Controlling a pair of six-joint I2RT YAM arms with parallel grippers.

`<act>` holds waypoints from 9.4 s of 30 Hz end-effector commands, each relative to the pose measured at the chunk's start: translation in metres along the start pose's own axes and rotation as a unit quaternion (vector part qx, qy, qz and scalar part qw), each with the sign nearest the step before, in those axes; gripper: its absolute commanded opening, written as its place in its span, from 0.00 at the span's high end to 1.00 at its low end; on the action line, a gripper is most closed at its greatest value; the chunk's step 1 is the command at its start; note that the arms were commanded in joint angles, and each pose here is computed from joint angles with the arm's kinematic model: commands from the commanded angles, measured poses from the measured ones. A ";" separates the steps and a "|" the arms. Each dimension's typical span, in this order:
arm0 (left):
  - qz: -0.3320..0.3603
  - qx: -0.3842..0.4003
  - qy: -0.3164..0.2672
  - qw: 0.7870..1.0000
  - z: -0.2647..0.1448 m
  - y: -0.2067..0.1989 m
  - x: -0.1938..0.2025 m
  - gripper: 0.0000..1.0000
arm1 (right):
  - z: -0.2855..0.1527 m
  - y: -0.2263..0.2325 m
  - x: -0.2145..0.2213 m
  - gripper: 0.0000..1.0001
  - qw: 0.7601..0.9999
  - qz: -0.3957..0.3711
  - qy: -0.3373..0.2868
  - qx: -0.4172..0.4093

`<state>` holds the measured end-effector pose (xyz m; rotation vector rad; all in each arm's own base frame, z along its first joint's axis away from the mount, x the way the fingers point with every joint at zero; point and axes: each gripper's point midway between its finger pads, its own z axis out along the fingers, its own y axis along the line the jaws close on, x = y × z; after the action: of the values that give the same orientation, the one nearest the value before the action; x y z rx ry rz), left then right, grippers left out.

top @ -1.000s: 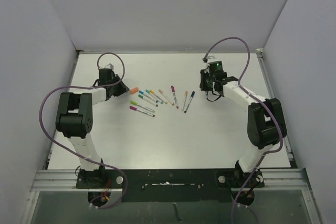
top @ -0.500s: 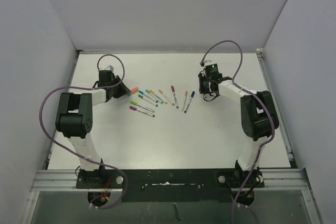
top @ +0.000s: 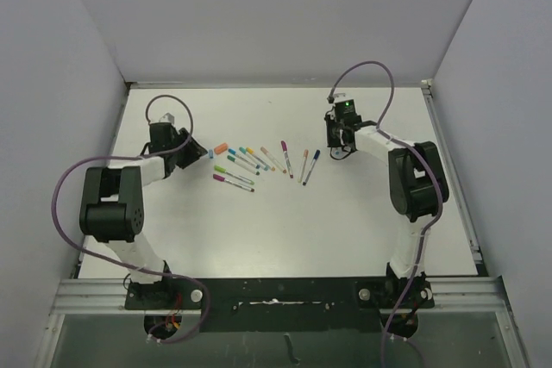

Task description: Open the pen caps

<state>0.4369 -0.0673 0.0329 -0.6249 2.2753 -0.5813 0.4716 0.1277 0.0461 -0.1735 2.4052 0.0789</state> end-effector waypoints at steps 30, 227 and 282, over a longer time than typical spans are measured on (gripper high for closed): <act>-0.020 0.165 -0.158 0.973 -0.177 -0.065 0.005 0.60 | 0.032 -0.023 -0.022 0.66 0.999 0.013 -0.019 0.033; 0.001 0.290 -0.114 0.950 -0.120 -0.203 0.049 1.00 | -0.150 0.235 0.052 1.00 0.921 -0.188 -0.117 -0.321; 0.041 -0.026 -0.044 0.998 0.004 -0.011 -0.030 0.98 | -0.076 0.059 -0.043 1.00 0.991 -0.050 -0.090 -0.084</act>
<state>0.4385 -0.0574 0.0353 -0.6093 2.2955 -0.4126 0.4251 0.1749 0.1104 -0.3625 2.2825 0.2091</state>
